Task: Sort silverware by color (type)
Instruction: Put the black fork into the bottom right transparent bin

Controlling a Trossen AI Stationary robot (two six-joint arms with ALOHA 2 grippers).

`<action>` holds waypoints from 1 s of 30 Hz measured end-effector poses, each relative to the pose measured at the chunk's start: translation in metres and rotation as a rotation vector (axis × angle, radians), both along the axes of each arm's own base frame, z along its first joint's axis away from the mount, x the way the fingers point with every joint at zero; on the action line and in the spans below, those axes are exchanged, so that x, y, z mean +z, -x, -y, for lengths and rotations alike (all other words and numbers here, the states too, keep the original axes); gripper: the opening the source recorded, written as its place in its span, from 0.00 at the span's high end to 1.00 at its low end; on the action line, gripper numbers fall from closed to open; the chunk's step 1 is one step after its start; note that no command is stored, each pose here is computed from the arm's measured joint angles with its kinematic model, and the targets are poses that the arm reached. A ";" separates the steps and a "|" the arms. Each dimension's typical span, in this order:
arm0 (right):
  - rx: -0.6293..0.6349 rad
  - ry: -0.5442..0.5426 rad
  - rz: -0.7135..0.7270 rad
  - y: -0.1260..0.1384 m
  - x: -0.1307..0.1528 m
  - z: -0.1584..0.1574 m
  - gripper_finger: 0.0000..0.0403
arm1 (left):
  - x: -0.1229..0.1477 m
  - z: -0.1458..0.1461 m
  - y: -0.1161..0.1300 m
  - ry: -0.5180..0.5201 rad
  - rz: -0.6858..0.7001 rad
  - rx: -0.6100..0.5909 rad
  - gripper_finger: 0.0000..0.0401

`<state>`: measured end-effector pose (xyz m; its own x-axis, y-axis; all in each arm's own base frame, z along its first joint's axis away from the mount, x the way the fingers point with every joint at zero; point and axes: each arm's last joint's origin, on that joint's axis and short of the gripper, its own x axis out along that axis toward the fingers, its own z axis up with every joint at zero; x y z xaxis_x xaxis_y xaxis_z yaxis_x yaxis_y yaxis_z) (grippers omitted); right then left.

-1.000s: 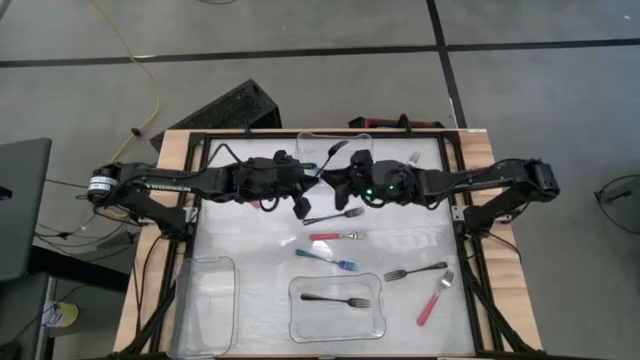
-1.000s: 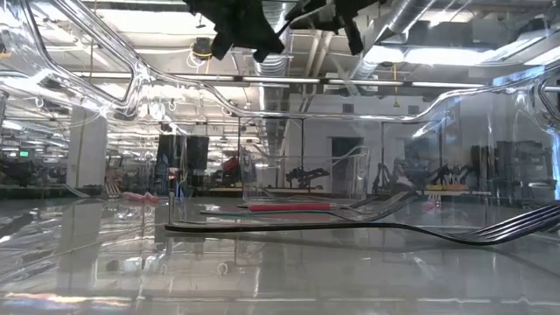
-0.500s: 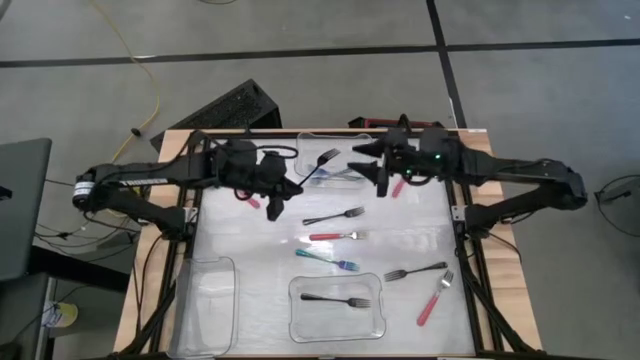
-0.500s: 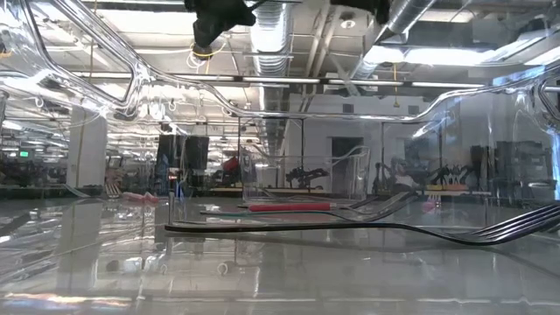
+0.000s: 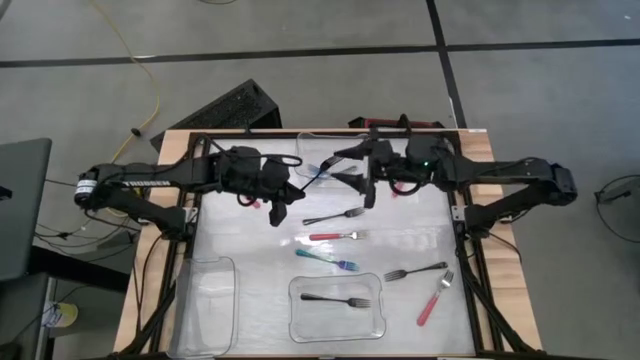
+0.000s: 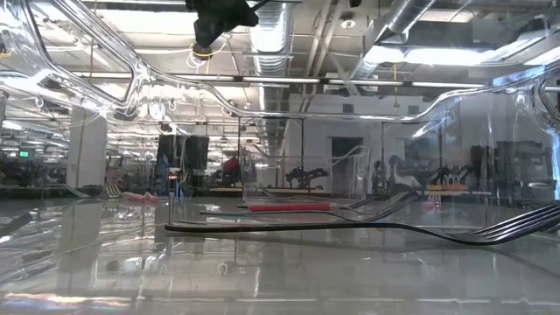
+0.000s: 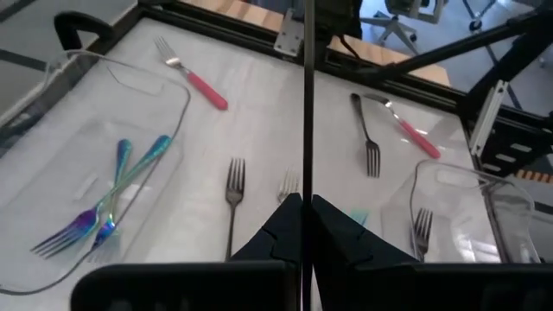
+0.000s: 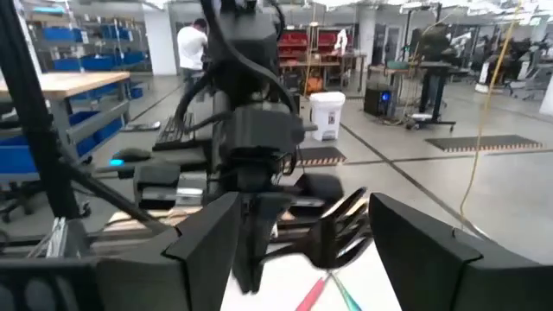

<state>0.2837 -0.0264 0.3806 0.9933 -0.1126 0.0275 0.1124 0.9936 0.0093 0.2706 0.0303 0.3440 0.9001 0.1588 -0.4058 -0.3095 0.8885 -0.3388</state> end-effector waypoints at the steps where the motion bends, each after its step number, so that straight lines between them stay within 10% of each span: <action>1: -0.001 -0.011 -0.010 0.000 -0.001 0.000 0.30 | 0.000 0.000 0.000 -0.001 -0.001 0.001 1.00; 8: -0.014 -0.018 -0.003 0.000 0.000 0.001 0.41 | 0.000 0.000 0.000 -0.003 -0.005 -0.001 1.00; 18: -0.018 -0.042 -0.015 0.001 -0.001 0.002 0.95 | -0.001 0.000 0.000 -0.003 -0.007 -0.013 1.00; 30: -0.135 -0.408 -0.175 0.010 -0.019 -0.025 0.95 | 0.002 0.004 0.015 -0.073 -0.069 -0.125 0.72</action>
<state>0.2736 -0.0011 0.3620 0.9547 -0.2081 -0.2125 0.2752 0.8892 0.3655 0.2561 0.0267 0.3458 0.8848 0.0790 -0.4591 -0.2158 0.9429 -0.2537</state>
